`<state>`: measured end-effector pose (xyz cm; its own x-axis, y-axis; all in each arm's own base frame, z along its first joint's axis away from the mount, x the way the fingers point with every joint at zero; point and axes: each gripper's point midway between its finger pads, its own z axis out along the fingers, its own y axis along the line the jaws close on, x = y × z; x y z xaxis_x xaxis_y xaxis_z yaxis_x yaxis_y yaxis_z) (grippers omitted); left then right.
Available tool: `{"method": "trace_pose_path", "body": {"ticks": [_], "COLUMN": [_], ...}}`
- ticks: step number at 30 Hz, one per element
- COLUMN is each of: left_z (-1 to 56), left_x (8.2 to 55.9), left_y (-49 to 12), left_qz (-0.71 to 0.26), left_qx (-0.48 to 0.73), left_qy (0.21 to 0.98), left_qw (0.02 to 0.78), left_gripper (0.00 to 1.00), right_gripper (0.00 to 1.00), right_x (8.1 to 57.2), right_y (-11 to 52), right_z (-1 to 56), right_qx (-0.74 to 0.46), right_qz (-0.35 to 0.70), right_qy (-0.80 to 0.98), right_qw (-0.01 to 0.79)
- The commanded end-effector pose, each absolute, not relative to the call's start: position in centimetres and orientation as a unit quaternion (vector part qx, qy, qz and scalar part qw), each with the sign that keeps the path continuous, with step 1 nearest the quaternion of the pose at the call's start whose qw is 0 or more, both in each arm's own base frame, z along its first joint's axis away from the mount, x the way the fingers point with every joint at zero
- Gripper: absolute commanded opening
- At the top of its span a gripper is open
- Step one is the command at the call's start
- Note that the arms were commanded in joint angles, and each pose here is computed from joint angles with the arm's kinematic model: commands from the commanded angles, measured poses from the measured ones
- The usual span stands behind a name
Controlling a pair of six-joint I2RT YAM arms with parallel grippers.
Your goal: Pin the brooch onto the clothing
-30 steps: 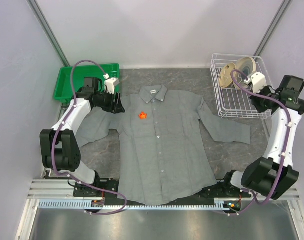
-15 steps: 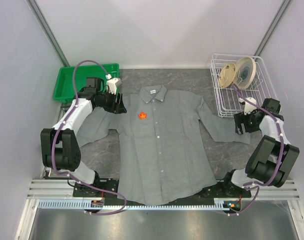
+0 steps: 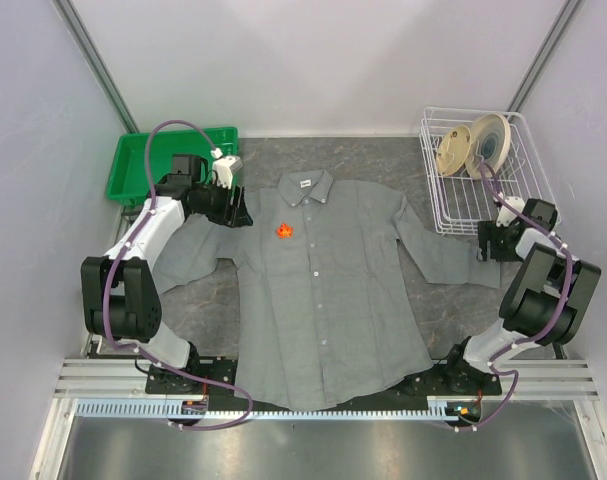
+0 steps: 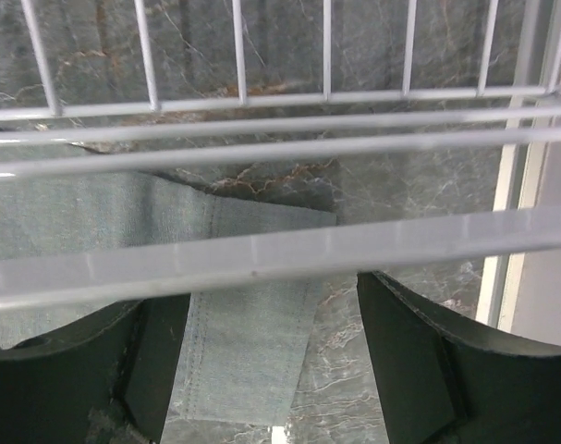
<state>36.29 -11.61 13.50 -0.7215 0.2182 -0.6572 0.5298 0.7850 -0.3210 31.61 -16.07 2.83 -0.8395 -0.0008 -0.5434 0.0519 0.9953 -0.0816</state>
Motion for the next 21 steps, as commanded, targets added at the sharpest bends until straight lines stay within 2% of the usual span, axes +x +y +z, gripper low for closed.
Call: {"method": "trace_pose_path", "body": {"ticks": [1, 7, 9, 10, 11, 12, 13, 15, 16, 19, 21], "left_z": [14.6, 14.1, 14.2, 14.2, 14.1, 14.1, 14.0, 14.0, 14.0, 14.0, 14.0], "left_x": [37.3, 37.4, 37.5, 37.5, 37.6, 37.6, 37.7, 37.7, 37.7, 37.7, 37.6], "left_y": [-11.7, -11.6, -11.6, -11.5, -11.5, -11.5, -11.5, -11.5, -11.5, -11.5, -11.6], "left_qz": [-0.248, -0.245, -0.244, -0.243, -0.243, -0.243, -0.243, -0.242, -0.242, -0.243, -0.244], "left_qx": [0.213, 0.215, 0.216, 0.217, 0.216, 0.216, 0.216, 0.218, 0.218, 0.216, 0.216], "left_qy": [0.885, 0.887, 0.887, 0.887, 0.887, 0.887, 0.888, 0.888, 0.888, 0.888, 0.887], "left_qw": [0.330, 0.326, 0.328, 0.328, 0.327, 0.327, 0.326, 0.326, 0.326, 0.326, 0.328], "left_gripper": [0.62, 0.62, 0.62, 0.62, 0.62, 0.62, 0.62, 0.62, 0.62, 0.62, 0.62], "right_gripper": [0.80, 0.78, 0.70, 0.66, 0.50, 0.40, 0.23, 0.12, 0.01, 0.00, 0.00], "right_x": [30.9, 29.1, 28.8, 28.8, 28.9, 29.0, 28.9, 29.0, 28.6, 28.6, 29.5], "right_y": [-16.4, -15.4, -15.2, -14.9, -14.7, -14.6, -14.1, -13.9, -13.6, -12.6, -11.2], "right_z": [1.5, -0.5, -0.9, -1.0, -1.0, -0.8, -0.7, 0.2, 0.4, 2.9, 6.2], "right_qx": [0.043, 0.039, 0.034, 0.030, 0.025, 0.017, 0.012, 0.000, -0.002, -0.030, -0.057], "right_qz": [-0.048, -0.035, -0.029, -0.020, -0.014, -0.009, 0.002, 0.003, 0.010, 0.025, 0.050], "right_qy": [0.960, 0.969, 0.970, 0.971, 0.971, 0.971, 0.971, 0.969, 0.970, 0.964, 0.949], "right_qw": [0.273, 0.243, 0.238, 0.236, 0.237, 0.239, 0.238, 0.246, 0.242, 0.263, 0.305]}}
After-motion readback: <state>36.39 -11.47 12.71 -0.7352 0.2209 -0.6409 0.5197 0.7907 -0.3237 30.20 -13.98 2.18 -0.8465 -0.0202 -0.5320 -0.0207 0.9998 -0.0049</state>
